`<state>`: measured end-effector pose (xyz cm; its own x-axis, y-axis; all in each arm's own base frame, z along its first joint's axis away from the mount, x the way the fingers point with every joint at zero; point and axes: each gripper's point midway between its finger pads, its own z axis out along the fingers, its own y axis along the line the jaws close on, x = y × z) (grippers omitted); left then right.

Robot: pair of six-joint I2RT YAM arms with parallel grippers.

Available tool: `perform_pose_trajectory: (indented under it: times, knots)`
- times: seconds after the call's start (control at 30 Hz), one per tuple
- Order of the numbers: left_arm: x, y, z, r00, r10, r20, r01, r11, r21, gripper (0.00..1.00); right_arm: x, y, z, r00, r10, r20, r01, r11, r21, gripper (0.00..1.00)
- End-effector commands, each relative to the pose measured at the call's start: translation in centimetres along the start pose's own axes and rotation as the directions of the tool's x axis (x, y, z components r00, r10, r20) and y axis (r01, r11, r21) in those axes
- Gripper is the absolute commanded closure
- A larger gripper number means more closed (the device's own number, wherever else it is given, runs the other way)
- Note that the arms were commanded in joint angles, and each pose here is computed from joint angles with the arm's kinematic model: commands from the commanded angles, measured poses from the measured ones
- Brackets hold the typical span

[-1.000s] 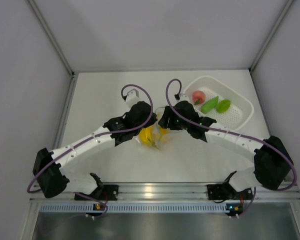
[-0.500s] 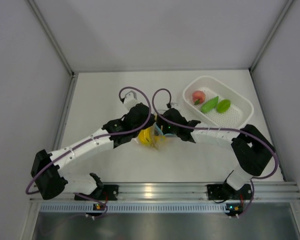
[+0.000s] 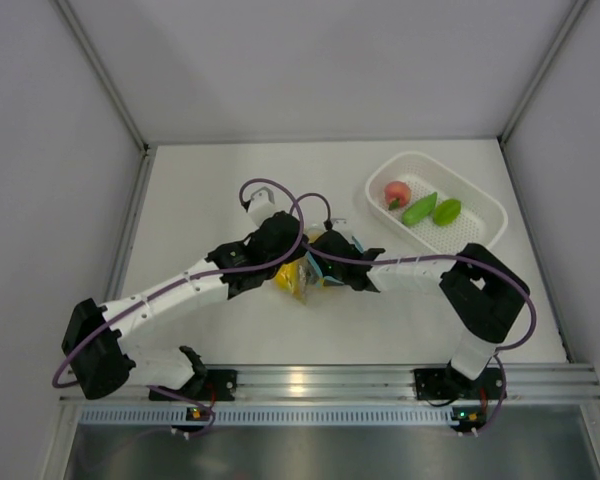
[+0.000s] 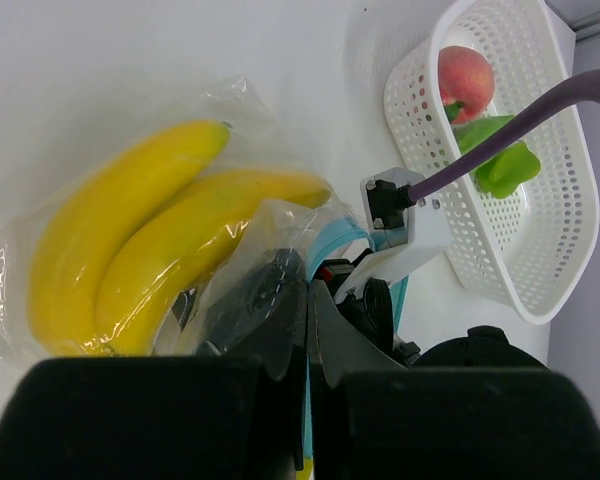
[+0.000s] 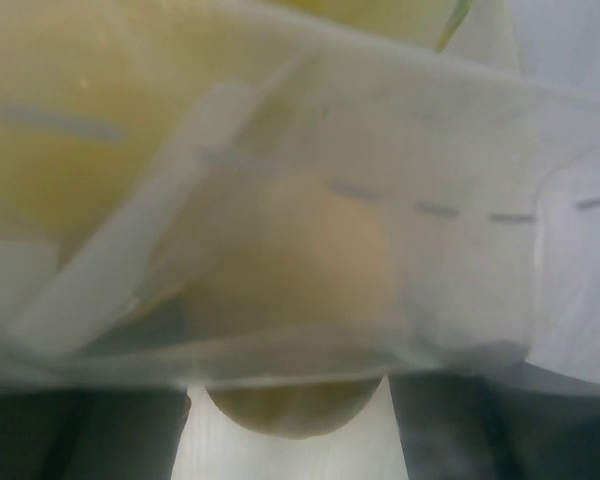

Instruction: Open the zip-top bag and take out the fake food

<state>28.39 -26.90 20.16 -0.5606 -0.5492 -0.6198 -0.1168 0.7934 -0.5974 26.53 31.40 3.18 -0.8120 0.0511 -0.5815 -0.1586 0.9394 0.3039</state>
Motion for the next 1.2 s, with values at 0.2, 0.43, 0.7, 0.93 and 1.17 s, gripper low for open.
perform_pose_trajectory:
  times: [0.2,0.43,0.7,0.93,1.17]
  knots:
    - [-0.9,-0.7,-0.3,0.999,-0.016,0.038,0.015,0.999,0.031,1.00,-2.9,0.5,-3.2,0.995,-0.016,0.101,0.018,1.000,-0.017,0.38]
    - [-0.2,-0.1,0.2,1.000,-0.005,0.021,0.004,1.000,0.014,1.00,-5.5,1.2,-7.2,0.984,-0.035,0.172,0.045,0.998,-0.051,0.38]
    - [-0.1,0.3,0.5,1.000,0.006,0.028,-0.006,1.000,-0.005,1.00,-8.4,1.4,-13.8,0.962,-0.038,0.271,0.072,0.990,-0.117,0.39]
    - [0.1,0.2,0.9,1.000,0.008,0.026,-0.008,1.000,-0.012,1.00,-13.1,-1.7,-21.0,0.902,-0.037,0.430,0.070,0.996,-0.061,0.40]
    - [0.1,-0.2,0.6,1.000,0.014,0.015,-0.014,1.000,0.008,1.00,-17.1,-14.3,-22.5,0.887,-0.050,0.459,-0.094,0.954,0.286,0.40]
